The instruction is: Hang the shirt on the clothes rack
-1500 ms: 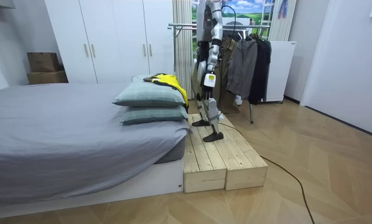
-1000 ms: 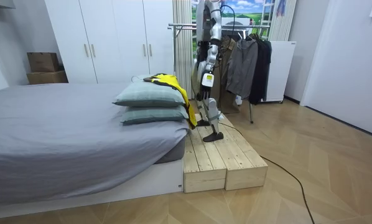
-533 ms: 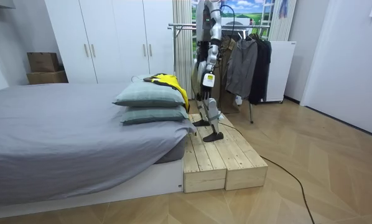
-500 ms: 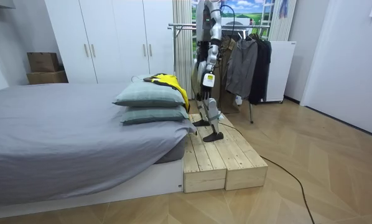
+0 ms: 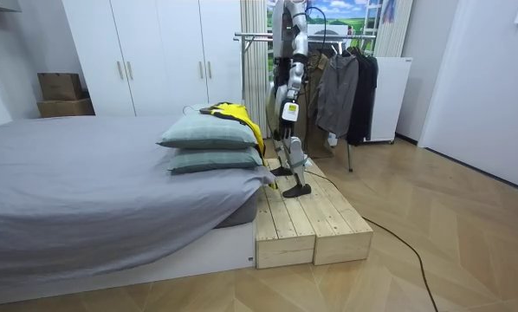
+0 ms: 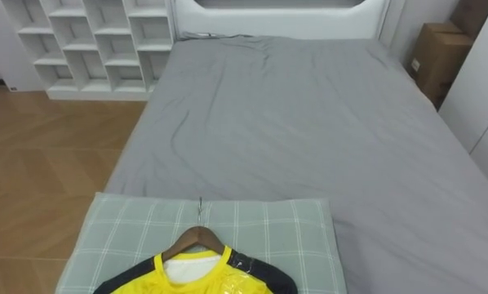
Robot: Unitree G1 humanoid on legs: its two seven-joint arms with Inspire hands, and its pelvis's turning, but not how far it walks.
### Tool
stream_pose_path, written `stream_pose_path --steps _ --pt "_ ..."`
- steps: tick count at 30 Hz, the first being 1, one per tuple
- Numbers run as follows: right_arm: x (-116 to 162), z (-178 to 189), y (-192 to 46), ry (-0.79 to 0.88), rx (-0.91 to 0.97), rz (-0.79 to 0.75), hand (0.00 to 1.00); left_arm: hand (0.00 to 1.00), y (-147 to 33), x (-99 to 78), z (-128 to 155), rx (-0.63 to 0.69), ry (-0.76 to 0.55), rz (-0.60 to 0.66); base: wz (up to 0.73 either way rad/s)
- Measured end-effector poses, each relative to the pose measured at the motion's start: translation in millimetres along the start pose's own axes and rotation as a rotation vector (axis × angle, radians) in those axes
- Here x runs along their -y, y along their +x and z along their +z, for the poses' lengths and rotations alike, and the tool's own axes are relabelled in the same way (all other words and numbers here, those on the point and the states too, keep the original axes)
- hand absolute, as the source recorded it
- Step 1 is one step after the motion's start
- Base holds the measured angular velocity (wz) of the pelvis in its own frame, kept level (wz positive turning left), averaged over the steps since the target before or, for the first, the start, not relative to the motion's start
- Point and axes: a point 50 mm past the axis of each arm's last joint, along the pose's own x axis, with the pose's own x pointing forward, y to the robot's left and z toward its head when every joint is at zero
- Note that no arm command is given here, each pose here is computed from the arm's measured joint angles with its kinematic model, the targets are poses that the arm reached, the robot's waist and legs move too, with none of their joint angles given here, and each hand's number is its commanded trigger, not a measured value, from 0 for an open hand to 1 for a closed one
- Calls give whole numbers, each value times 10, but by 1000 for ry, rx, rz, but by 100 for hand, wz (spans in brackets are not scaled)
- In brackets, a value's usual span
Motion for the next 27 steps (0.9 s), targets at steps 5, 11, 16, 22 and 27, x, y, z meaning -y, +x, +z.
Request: stream_pose_path --steps 5,11,16,22,27 --pt "-2 -5 1 -1 -4 -5 0 0 0 1 1 0 1 -2 8" --pt "-8 -3 2 -9 -4 -4 0 0 -3 -7 -14 -4 -1 0 2" --pt "-12 6 2 -10 -3 -3 0 0 -3 -10 -12 -3 0 1 0" --pt "-16 -1 3 -9 -8 -3 0 0 -3 -13 -17 -8 -1 2 0" --pt "-17 -15 3 -8 -14 -1 0 0 -3 -9 -16 -8 2 0 0"
